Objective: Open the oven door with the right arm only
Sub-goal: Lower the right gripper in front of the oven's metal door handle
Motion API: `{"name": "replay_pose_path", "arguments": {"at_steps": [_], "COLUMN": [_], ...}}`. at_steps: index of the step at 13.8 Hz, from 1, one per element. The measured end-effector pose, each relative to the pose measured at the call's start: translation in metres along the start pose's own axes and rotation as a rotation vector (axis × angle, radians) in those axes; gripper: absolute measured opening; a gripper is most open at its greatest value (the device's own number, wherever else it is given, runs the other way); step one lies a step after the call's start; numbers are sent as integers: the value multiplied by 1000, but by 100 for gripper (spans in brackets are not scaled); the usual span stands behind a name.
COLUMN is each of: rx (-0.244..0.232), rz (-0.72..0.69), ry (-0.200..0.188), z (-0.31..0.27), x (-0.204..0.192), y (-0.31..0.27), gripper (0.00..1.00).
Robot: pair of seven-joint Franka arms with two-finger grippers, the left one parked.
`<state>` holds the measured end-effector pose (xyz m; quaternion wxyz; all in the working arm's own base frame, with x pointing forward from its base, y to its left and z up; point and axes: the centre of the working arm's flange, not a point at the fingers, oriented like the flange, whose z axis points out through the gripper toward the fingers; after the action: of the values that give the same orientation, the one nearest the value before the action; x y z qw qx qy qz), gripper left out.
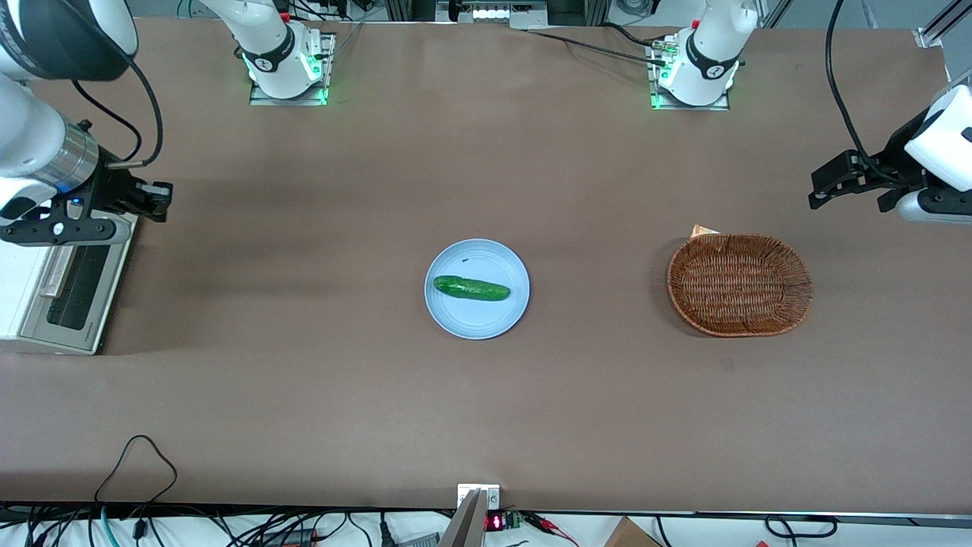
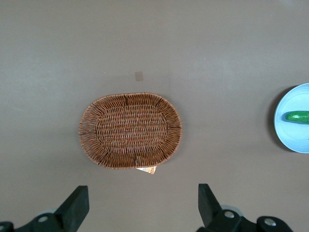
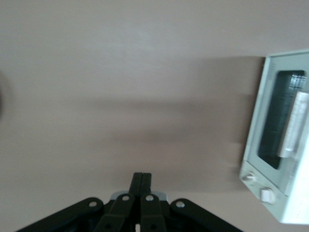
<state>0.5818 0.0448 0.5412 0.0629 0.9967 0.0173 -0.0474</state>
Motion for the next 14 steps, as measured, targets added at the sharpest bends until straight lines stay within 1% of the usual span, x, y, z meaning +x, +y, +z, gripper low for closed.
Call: {"name": "replay_pose_path", "arguments": {"at_steps": [1,2,4,5,7,8,9,11,14], "rx": [-55,-125,-245,-305,-444,-496,-530,-575,-607], "rz": [16,36,95,118,147,154,151,139,132], "ry": [-13,-31,-63,-73,-79,-77,-68,-52,-46], "z": [9,22,49,62,87,100,111,136,164], "x": [2,4,9,12,18,21,25,30,34], "y": [6,14,30,39,59,69,79,101,127], "gripper": [1,1,1,1,1,1,1,1,1]}}
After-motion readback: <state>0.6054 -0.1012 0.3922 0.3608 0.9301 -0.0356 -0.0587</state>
